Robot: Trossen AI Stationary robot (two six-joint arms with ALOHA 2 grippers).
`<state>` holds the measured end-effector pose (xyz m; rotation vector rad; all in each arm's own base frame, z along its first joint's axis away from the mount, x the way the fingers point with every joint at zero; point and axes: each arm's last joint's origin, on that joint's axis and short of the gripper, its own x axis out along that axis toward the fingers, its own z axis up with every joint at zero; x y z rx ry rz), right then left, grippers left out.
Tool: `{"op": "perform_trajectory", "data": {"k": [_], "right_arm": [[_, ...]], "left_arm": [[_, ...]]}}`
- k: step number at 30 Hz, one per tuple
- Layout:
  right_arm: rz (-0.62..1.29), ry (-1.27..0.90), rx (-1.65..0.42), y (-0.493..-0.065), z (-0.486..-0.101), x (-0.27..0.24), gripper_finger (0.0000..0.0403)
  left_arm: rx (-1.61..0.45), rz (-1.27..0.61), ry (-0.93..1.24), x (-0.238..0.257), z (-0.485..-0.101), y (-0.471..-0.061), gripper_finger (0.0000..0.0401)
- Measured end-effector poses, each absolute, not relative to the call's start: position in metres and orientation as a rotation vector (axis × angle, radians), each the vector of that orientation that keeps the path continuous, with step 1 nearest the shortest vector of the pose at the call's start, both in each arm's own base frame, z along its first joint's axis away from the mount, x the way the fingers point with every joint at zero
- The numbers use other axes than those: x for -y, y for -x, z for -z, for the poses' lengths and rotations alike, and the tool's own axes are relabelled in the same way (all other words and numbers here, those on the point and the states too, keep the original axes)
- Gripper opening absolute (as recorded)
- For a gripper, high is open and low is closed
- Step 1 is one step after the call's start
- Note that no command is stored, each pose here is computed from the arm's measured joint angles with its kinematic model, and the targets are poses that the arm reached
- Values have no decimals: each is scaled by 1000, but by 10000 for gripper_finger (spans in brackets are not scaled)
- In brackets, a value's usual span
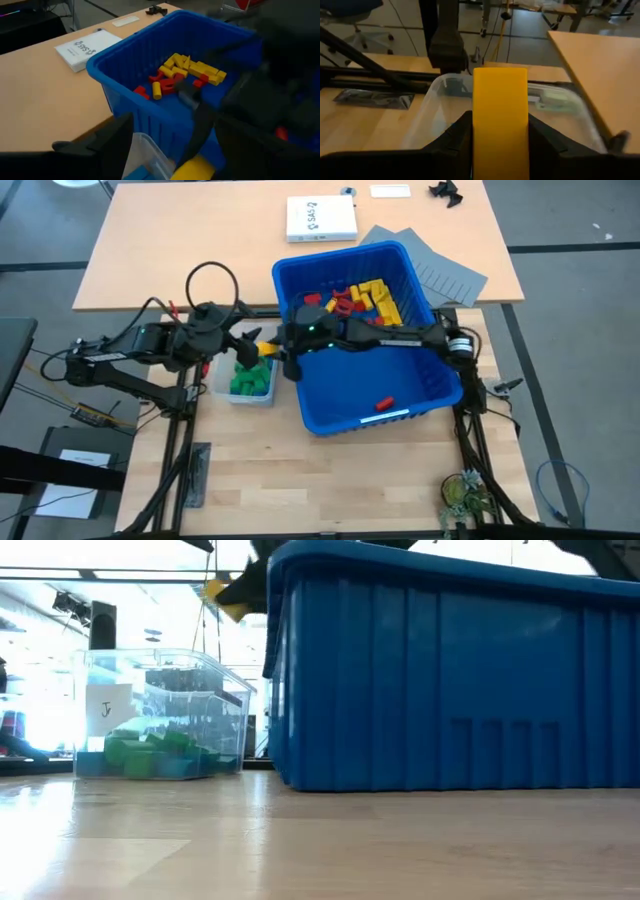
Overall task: Sort blocks
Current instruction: Put the yellow block into the transparent bin, then put the red block into the transparent bin
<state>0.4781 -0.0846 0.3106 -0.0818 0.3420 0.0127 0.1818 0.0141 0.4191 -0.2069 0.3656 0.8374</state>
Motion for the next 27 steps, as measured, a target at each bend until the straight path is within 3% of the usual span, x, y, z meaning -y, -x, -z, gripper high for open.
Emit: {"op": "perform_trajectory", "data": {"k": [4,8,12,21,27], "right_arm": [[-21,49,-376,-494,-294,81,217],[-40,105,-421,-485,-308,78,313],[-25,140,-479,-456,-338,79,361],[162,290,-735,-363,-398,100,354],[240,235,-923,-310,-407,135,331]], "left_arm": [[-368,-842,218,-14,-418,-183,286],[-378,-844,215,-14,-417,-182,286],[-396,-848,212,-14,-416,-181,286],[-396,-848,213,-14,-415,-181,286],[-399,-848,212,-14,-415,-181,286]]}}
